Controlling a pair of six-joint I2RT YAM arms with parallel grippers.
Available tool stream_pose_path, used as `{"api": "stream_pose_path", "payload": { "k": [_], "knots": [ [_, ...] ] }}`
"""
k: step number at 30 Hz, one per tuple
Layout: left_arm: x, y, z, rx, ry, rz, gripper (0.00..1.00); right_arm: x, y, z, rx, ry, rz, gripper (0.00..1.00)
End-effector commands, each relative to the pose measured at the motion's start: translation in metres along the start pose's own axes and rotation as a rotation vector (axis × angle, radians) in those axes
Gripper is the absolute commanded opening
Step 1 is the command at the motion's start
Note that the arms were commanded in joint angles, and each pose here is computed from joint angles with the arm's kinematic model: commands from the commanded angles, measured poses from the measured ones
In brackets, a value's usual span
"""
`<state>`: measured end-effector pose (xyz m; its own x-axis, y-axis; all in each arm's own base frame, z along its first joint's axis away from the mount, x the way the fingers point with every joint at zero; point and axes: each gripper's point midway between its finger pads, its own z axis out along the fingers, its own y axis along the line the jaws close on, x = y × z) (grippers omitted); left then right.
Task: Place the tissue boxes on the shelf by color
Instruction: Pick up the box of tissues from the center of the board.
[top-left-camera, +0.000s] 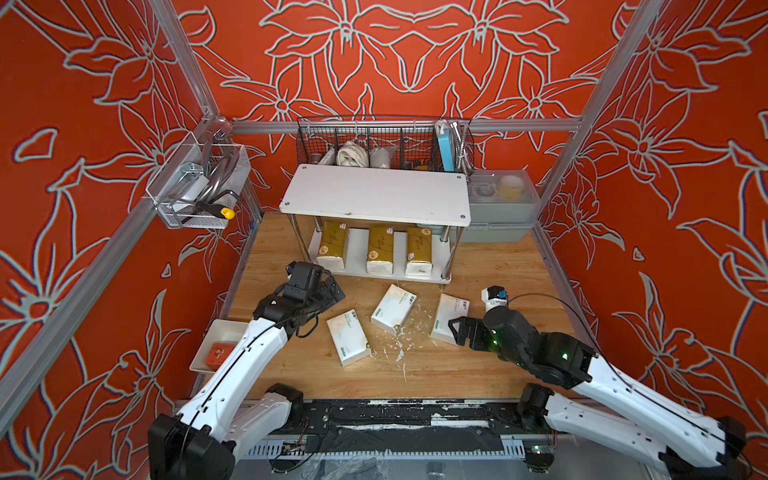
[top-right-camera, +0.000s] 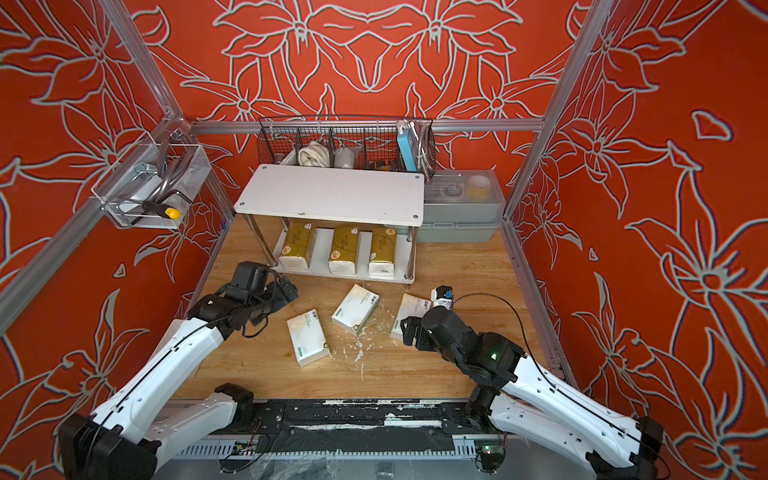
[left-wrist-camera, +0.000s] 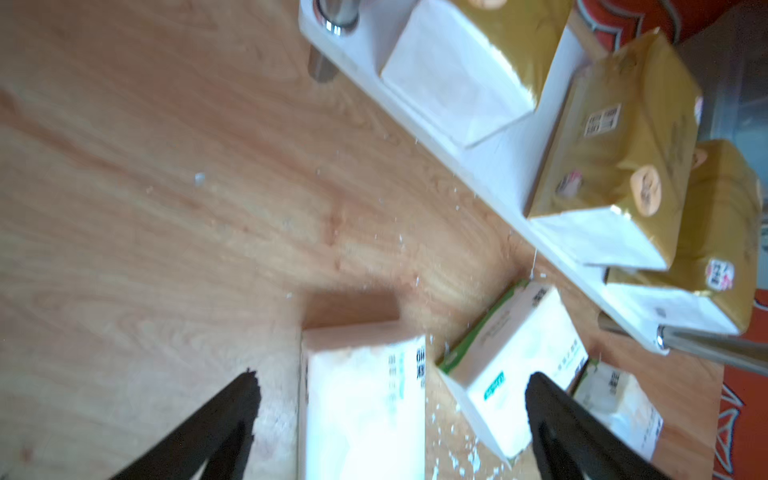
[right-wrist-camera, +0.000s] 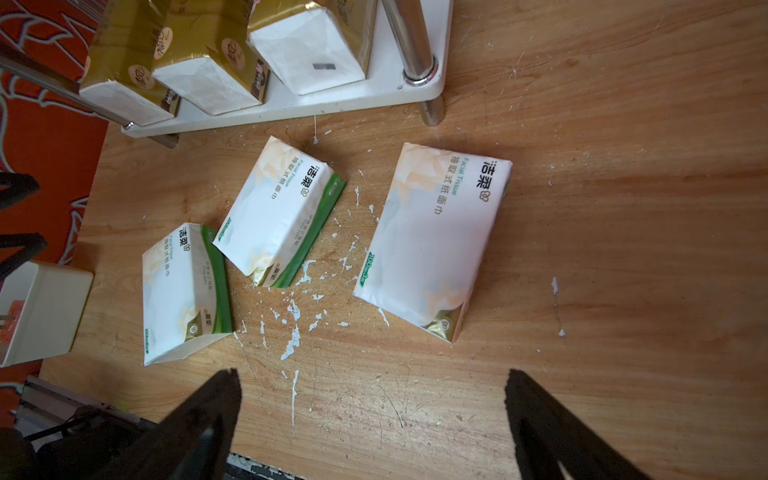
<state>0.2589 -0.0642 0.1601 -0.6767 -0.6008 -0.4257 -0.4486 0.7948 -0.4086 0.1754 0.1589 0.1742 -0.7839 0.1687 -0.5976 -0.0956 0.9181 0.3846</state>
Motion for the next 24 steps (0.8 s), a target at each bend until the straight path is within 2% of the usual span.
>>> {"api": "stream_pose_path", "payload": {
  "k": [1, 11, 24],
  "knots": [
    [0.038, 0.017, -0.008, -0.061, 0.093, -0.043, 0.99, 0.006, 0.004, 0.005, -0.016, 0.03, -0.027, 0.99],
    [0.089, 0.018, 0.009, -0.152, 0.168, 0.005, 0.99, 0.006, 0.01, 0.003, -0.047, 0.043, -0.038, 0.99],
    [0.121, 0.013, 0.035, -0.226, 0.214, 0.048, 0.99, 0.007, 0.009, 0.001, -0.047, 0.049, -0.043, 0.99]
  ]
}}
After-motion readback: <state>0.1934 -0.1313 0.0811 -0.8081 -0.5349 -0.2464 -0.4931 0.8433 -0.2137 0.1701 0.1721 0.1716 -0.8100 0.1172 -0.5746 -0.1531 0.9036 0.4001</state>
